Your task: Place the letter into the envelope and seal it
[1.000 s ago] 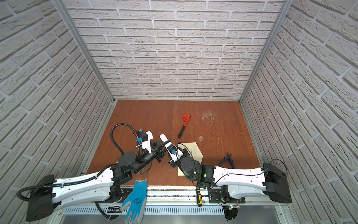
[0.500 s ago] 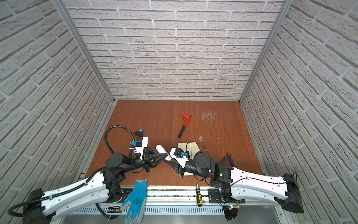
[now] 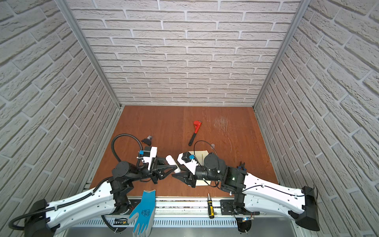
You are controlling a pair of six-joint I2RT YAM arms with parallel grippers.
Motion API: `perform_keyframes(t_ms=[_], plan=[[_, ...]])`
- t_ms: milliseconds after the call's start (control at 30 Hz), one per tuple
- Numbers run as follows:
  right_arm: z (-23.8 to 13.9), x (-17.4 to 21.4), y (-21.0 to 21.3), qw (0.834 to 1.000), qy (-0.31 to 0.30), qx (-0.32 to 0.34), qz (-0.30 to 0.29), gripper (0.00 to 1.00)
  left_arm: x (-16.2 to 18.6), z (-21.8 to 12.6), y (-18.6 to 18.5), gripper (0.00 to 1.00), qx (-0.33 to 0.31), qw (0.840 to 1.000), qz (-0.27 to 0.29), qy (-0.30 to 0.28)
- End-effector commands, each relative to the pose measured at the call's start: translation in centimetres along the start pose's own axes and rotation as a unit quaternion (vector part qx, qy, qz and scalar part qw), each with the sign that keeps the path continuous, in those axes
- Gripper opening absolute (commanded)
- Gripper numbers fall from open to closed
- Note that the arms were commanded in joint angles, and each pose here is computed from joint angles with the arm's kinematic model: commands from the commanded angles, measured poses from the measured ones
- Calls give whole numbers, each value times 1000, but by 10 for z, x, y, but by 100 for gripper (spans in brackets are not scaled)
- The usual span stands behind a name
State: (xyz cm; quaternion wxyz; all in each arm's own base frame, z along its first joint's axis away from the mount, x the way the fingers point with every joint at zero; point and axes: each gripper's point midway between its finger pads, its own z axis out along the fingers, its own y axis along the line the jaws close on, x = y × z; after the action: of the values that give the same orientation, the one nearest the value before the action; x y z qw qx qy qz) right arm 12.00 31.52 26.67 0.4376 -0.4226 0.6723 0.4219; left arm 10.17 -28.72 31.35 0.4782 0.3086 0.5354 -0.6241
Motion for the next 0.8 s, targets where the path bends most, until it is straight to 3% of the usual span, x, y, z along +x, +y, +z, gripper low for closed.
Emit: perform_keyframes(t_ms=[0,167,333,500,767], plan=[[-7,-8,-17,997,-27,59,-45,57,-28,-6,4,0,-40,997,24,-54],[-16,-1,-47,984,-50,149,-79,68,-52,-21,33,0,-155,983,31,-97],[-13,-4,-56,965,-100,213,-115,65,-61,-30,59,0,-235,964,8,-127],[-3,-7,-58,947,-141,253,-140,62,-58,-23,70,0,-276,953,8,-124],[-2,-14,-73,925,-161,312,-145,63,-47,-6,76,0,-284,954,0,-99]])
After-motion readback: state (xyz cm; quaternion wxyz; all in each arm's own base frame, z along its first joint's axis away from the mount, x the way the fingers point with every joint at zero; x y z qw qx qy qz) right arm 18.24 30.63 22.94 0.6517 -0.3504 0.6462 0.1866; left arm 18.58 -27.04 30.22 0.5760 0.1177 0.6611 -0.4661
